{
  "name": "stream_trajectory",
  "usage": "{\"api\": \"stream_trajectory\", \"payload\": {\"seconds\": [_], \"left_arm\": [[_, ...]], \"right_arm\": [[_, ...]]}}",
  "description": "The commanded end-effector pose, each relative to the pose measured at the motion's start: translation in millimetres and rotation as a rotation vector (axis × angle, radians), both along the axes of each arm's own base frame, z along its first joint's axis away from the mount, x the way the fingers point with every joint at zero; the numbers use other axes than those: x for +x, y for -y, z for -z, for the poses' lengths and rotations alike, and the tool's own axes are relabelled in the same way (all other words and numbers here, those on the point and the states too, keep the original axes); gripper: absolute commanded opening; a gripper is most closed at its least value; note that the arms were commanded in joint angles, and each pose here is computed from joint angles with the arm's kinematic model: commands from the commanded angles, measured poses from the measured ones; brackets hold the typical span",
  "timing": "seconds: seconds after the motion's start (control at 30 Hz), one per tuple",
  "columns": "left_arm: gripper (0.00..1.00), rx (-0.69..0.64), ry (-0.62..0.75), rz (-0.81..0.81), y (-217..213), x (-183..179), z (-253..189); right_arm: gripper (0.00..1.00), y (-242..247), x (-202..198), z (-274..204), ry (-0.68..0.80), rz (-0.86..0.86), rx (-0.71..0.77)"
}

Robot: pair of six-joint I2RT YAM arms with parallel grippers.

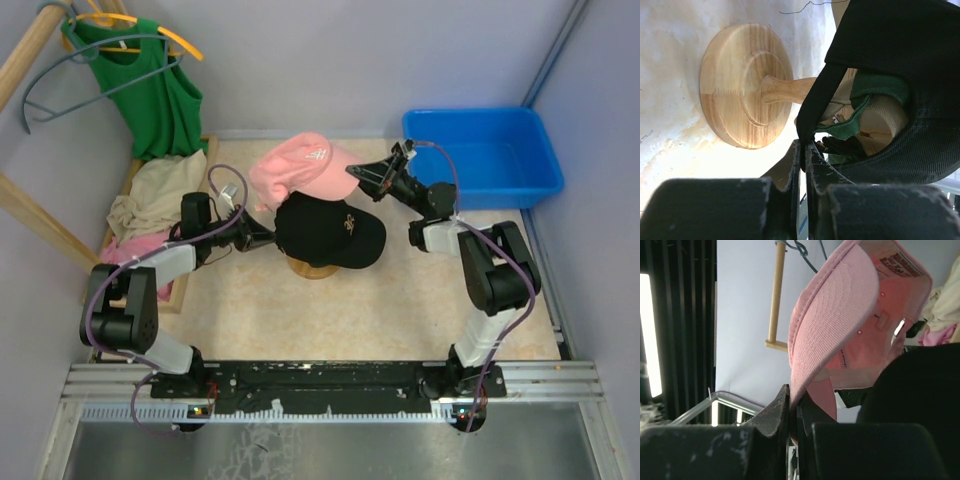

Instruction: Stack the hats

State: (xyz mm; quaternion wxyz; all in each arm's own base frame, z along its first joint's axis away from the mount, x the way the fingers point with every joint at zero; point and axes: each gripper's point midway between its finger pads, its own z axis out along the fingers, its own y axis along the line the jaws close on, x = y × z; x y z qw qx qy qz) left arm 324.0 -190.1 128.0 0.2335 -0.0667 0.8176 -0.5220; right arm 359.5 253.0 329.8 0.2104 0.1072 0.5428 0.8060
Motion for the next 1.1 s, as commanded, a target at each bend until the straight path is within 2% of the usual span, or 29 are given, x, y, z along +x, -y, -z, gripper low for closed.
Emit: {"api": "stream_trajectory", "payload": {"seconds": [0.0, 0.17, 0.43, 0.57, 0.73, 0.9, 1.07], "left_arm": [[0.08, -0.023, 0.012, -0.002, 0, -3, -5], [0.07, -0.030, 0.014, -0.005, 1, -1, -6], [0.06, -0.040, 0.011, -0.010, 2, 3, -5], [0.05, -0.042, 0.008, -0.010, 2, 3, -3], [0.05, -0.044, 0.007, -0.009, 2, 3, -3], [0.04, -0.047, 0.008, -0.012, 2, 3, -3], [0.04, -0.068, 0.014, -0.016, 3, 3, -5]], "right_arm": [[0.00, -4, -15, -2, 0.080, -0.007, 0.033], [0.00, -15, -33, 7, 0.035, -0.072, -0.013], [0.00, -15, -63, 29, -0.058, -0.126, -0.164], [0.00, -12, -54, 23, -0.055, -0.097, -0.130], [0.00, -22, -30, -23, 0.006, -0.118, 0.000], [0.00, -33, -16, -50, 0.049, -0.123, 0.013], [0.00, -35, -14, -49, 0.033, -0.125, 0.025]]}}
